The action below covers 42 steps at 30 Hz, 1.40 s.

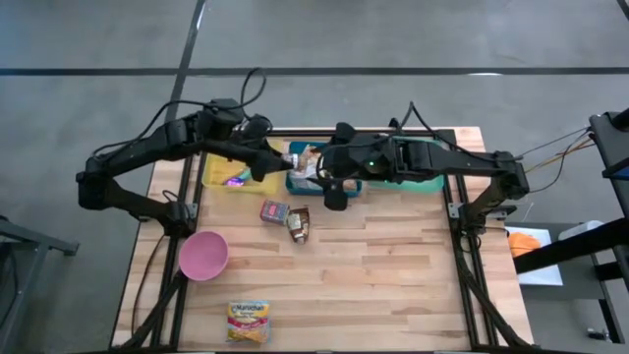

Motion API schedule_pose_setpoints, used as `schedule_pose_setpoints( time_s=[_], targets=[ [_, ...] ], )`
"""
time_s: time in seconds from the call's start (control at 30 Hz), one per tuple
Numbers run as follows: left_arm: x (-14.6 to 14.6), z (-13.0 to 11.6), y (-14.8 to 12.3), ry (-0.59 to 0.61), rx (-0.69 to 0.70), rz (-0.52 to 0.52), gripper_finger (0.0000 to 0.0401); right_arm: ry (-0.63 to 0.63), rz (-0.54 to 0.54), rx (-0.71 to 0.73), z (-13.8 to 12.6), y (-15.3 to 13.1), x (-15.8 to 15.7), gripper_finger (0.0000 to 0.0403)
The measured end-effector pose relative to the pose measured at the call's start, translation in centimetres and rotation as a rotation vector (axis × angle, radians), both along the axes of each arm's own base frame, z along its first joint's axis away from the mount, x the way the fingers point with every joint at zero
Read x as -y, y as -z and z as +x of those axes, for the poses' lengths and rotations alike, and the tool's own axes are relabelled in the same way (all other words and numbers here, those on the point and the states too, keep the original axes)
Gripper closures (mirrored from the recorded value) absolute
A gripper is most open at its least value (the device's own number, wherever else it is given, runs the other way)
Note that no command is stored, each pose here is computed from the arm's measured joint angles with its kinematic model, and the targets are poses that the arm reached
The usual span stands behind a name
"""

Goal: Pick & Place Food Item
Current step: Put the brown seasoning bottle into the light green bin

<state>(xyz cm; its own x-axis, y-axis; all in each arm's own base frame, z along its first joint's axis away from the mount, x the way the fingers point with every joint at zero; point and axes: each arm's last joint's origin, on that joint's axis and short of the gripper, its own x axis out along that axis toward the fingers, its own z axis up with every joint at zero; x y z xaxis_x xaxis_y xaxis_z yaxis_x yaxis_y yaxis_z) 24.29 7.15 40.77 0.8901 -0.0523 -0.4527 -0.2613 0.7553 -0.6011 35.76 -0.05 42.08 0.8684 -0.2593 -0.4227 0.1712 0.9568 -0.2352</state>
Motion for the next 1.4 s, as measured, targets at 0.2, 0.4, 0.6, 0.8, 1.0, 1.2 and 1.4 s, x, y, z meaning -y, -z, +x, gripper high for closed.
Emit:
schedule_pose_setpoints(
  time_s=[0.2,0.4,0.6,0.8,1.0,1.2,1.4],
  targets=[
    [-0.4,0.9,0.9,-0.001,-0.037,-0.020,0.0225,-0.012,-0.045,-0.052,0.2,0.6,0.0,0.0085],
    [-0.7,1.4,1.4,0.003,-0.055,-0.051,0.0225,-0.033,-0.083,-0.084,0.9,1.4,0.0,0.0085],
    [-0.7,1.4,1.4,-0.001,-0.055,-0.065,0.0225,-0.039,-0.102,-0.096,1.6,2.0,0.1,0.0085],
    [-0.7,1.4,1.4,0.000,-0.057,-0.078,0.0225,-0.037,-0.105,-0.110,2.2,2.6,0.3,0.0096],
    [-0.7,1.4,1.4,0.000,-0.054,-0.085,0.0225,-0.038,-0.117,-0.097,2.4,2.5,0.5,0.0141],
    [-0.7,1.4,1.4,0.000,-0.054,-0.085,0.0225,-0.027,-0.117,-0.101,2.4,2.6,1.2,0.0183],
    [-0.6,1.4,1.4,0.002,-0.058,-0.091,0.0225,-0.024,-0.117,-0.114,2.8,3.1,1.2,0.0195]
  ],
)
